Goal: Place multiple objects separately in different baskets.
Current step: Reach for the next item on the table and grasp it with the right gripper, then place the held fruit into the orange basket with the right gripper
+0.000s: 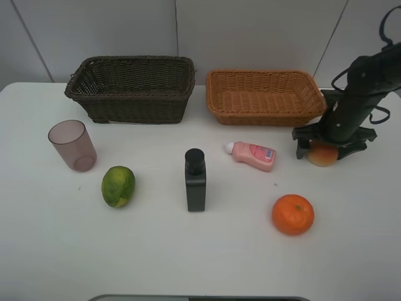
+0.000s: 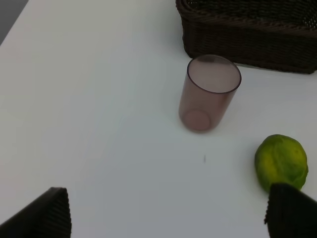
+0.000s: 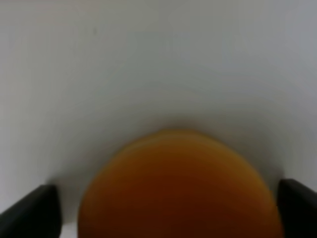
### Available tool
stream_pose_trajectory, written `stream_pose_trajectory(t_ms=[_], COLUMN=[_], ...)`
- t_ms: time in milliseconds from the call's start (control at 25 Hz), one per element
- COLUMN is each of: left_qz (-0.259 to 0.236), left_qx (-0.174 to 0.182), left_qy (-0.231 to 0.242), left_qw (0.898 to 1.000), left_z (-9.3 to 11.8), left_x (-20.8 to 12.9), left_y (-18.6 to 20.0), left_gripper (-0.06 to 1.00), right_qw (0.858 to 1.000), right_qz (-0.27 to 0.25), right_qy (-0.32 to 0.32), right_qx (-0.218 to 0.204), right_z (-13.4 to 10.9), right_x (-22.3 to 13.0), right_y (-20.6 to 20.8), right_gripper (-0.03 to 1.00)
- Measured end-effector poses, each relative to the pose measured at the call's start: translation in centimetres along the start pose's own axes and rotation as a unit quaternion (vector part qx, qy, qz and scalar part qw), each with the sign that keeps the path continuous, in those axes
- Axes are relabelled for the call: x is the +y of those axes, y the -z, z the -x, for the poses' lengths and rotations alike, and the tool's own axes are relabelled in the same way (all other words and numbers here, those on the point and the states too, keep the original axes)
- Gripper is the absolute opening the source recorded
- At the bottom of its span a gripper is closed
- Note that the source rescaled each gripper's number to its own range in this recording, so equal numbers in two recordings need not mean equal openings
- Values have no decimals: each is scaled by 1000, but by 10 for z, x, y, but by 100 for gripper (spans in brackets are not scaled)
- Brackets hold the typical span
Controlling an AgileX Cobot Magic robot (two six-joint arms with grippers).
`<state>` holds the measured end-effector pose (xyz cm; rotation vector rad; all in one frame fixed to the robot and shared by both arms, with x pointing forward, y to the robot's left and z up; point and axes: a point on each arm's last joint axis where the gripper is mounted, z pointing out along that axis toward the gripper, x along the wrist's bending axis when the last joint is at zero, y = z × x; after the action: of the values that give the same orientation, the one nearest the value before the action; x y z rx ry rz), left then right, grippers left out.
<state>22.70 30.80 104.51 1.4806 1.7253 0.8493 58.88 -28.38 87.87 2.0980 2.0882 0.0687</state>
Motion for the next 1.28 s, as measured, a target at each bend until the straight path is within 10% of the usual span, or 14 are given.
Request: stream_pose_trajectory(t_ms=[200,360,1280], left_qz=[0,0,0], left_qx=[0,0,0], left_qy=[0,0,0], left_qw=[1000,1000,1000], left_z=[0,0,0], left_x=[0,0,0], left_y=[0,0,0], left_gripper=[100,100,100], right_qw=[1000,1000,1000], right_qz=[1,3,3], right_qy=[2,1,1], right_qx=[1,4,3], right_z=[-2,-4,-3], right_x=[1,1,1], right_y=[0,-1,1], right_gripper=[90,41,41])
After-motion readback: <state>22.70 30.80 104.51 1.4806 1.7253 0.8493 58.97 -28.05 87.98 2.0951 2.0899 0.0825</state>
